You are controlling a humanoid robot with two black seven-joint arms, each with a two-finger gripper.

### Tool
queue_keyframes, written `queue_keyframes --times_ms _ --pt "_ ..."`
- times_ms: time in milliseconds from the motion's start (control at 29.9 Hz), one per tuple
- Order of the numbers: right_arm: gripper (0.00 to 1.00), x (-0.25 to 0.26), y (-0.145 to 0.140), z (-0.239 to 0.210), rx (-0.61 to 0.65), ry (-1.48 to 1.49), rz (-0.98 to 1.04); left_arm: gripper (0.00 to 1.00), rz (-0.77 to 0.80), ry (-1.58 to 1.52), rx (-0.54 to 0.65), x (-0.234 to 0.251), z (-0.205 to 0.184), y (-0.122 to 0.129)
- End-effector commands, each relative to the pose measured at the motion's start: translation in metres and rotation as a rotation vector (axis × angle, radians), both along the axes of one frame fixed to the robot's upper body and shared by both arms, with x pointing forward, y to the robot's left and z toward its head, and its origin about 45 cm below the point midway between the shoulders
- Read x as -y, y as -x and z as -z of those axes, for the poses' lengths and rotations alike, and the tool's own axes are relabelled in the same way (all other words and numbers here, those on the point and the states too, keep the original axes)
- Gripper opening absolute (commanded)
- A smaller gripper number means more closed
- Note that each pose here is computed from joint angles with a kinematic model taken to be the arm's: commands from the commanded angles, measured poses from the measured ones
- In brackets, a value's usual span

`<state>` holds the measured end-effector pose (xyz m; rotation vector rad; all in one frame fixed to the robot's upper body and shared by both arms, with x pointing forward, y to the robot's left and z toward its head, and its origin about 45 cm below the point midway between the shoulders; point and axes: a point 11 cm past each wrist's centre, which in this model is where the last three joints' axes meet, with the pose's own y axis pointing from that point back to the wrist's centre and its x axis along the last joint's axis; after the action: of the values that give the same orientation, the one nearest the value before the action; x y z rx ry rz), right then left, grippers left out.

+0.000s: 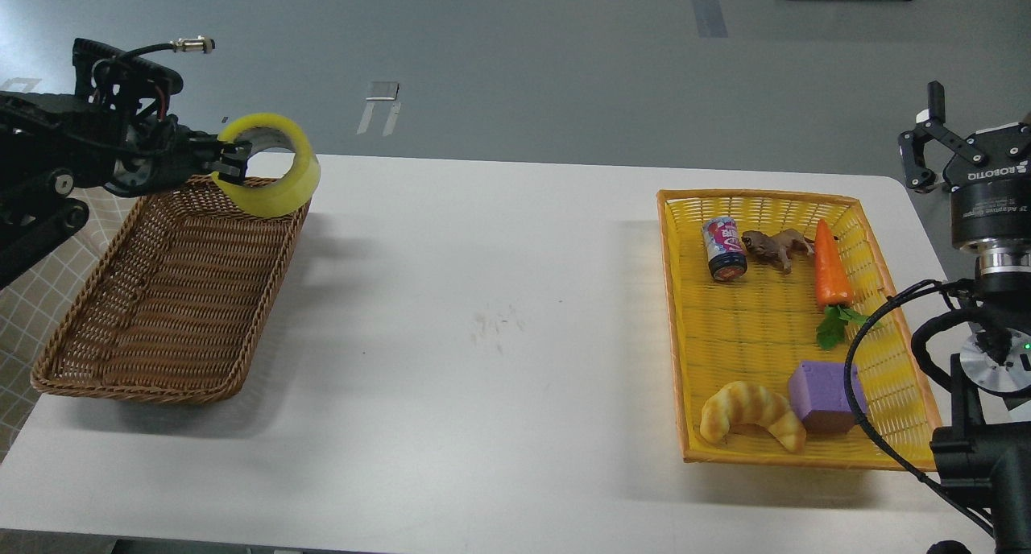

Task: Place and transfer tape with both arms
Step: 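Carry the tape roll with the left gripper over the wicker basket, then lower the tape roll into the wicker basket and open the left gripper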

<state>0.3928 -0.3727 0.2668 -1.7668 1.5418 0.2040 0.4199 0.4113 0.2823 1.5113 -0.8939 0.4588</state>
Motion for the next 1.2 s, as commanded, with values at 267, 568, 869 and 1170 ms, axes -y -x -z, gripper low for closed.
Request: queue_keyframes --times_ms 267,568,869,1170 --pt "0.99 0.000 0.000 0.001 -0.003 0.000 0.000 0.00 -0.121 -0.014 -0.117 -0.063 0.032 0.042" --pt "0.99 0.000 0.001 0.002 -0.006 0.000 0.001 0.00 -0.168 0.008 -0.149 -0.085 0.049 0.065" --pt "0.99 0.000 0.001 0.003 -0.008 -0.002 0.001 0.00 -0.179 0.025 -0.162 -0.088 0.071 0.078" --pt "1.00 0.001 0.001 0.002 -0.006 0.000 0.003 0.00 -0.212 0.016 -0.177 -0.100 0.087 0.089"
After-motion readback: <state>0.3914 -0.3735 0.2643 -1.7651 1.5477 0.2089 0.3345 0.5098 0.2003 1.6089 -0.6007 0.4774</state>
